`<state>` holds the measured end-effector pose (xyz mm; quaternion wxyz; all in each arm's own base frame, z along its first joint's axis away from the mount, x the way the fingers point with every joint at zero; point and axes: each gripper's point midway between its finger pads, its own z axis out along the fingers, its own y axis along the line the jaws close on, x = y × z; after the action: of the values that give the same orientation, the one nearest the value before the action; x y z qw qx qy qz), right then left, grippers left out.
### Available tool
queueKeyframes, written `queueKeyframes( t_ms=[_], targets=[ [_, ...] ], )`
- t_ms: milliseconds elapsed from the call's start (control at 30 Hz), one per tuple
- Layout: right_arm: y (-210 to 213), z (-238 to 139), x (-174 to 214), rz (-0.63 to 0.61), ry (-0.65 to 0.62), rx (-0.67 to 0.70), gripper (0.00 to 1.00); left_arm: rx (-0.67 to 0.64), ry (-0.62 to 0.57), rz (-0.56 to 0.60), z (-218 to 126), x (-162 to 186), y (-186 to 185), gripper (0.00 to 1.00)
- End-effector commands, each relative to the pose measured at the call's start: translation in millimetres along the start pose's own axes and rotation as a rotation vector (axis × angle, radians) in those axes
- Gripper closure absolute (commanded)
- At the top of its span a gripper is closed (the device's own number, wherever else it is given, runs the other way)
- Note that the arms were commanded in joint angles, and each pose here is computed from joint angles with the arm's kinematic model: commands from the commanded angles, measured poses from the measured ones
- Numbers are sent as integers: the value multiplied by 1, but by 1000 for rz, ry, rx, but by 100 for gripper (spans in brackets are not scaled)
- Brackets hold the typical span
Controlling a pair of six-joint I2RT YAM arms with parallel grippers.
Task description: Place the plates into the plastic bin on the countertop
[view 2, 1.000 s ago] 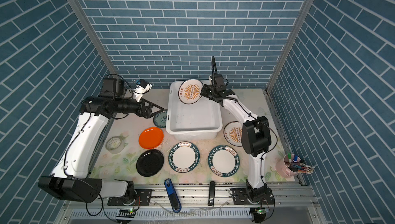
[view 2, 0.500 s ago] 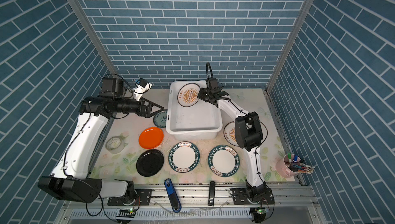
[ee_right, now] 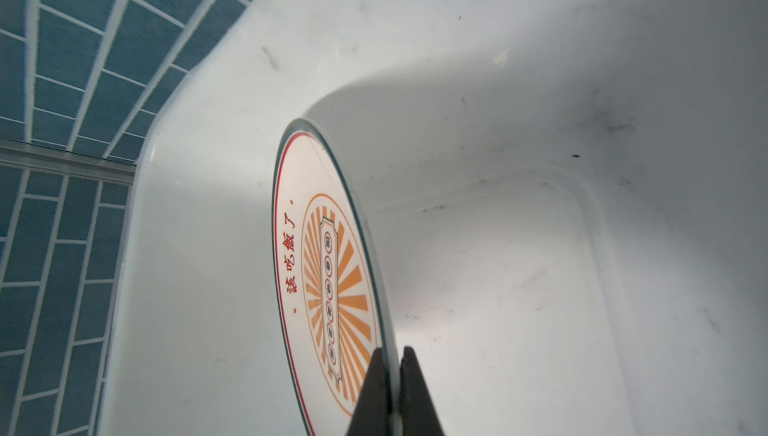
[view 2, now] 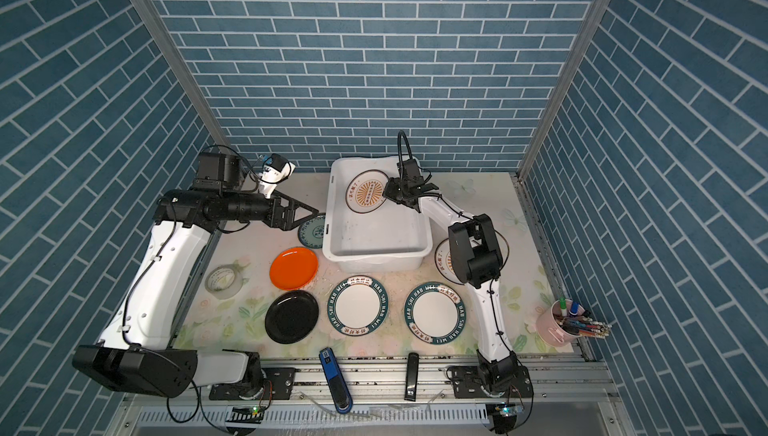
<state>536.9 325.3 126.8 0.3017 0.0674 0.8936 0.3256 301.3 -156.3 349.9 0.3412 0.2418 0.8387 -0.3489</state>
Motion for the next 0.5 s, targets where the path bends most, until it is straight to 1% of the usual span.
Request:
queueKeyframes(
  t_ms=[0,467],
  targets=[
    [12,3,-12,30,-40,-46,100,16,-5,-2,-2,2,-4,1],
    [3,23,1,46,26,-38,100,15,-12,6,-5,2,-6,1]
  ],
)
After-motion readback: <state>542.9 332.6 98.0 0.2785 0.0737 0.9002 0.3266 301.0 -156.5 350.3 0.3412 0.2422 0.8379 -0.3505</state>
